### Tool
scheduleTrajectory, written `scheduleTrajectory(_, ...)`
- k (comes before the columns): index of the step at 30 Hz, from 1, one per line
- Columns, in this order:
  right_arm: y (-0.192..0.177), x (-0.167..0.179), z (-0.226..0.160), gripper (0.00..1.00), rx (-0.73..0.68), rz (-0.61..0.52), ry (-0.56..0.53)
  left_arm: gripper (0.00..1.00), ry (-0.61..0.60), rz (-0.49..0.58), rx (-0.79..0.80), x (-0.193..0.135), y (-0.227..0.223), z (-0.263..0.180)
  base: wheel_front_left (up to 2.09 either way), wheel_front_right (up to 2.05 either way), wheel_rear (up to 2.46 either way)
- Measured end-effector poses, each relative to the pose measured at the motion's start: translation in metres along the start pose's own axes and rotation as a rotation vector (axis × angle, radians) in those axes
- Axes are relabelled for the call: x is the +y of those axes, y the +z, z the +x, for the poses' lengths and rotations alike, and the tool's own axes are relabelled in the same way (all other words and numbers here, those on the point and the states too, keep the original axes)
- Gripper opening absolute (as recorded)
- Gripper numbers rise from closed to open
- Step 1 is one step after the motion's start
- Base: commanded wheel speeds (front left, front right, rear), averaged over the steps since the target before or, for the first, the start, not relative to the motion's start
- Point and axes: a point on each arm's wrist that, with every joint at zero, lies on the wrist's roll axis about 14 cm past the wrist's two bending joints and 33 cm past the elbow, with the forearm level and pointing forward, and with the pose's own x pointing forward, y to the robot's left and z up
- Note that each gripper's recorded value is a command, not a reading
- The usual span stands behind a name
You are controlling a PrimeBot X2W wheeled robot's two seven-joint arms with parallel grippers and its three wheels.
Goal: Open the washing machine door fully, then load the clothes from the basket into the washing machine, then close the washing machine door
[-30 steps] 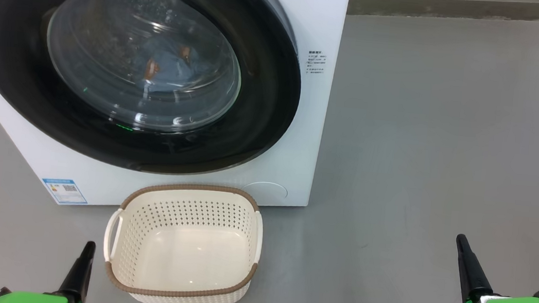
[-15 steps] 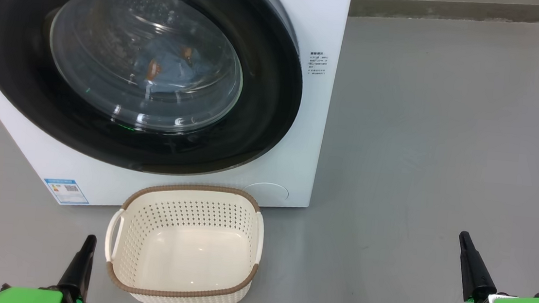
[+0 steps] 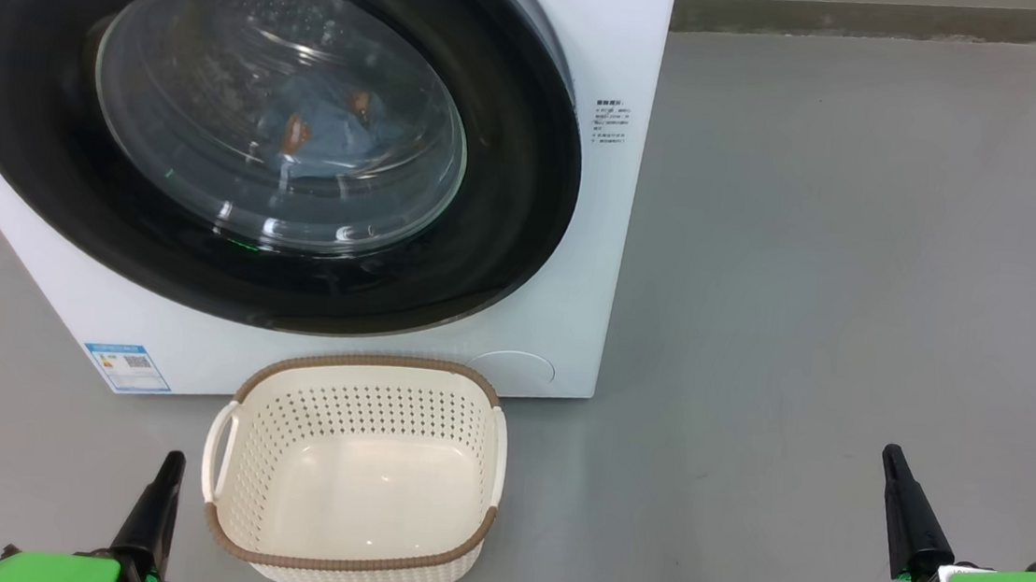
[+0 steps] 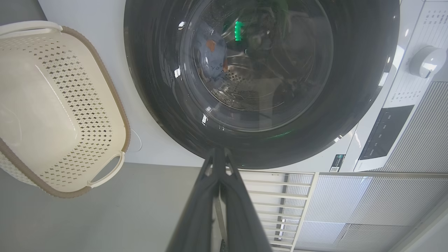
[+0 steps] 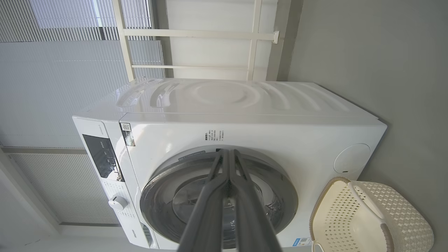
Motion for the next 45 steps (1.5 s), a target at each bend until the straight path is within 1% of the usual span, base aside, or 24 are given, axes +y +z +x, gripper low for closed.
scheduleTrajectory(45, 0.0000, 0.0000, 0.0000, 0.00, 0.000, 0.000, 0.000, 0.00, 0.000, -0.001, -0.001, 0.0000, 0.0002, 0.0000, 0.00, 0.00, 0.00)
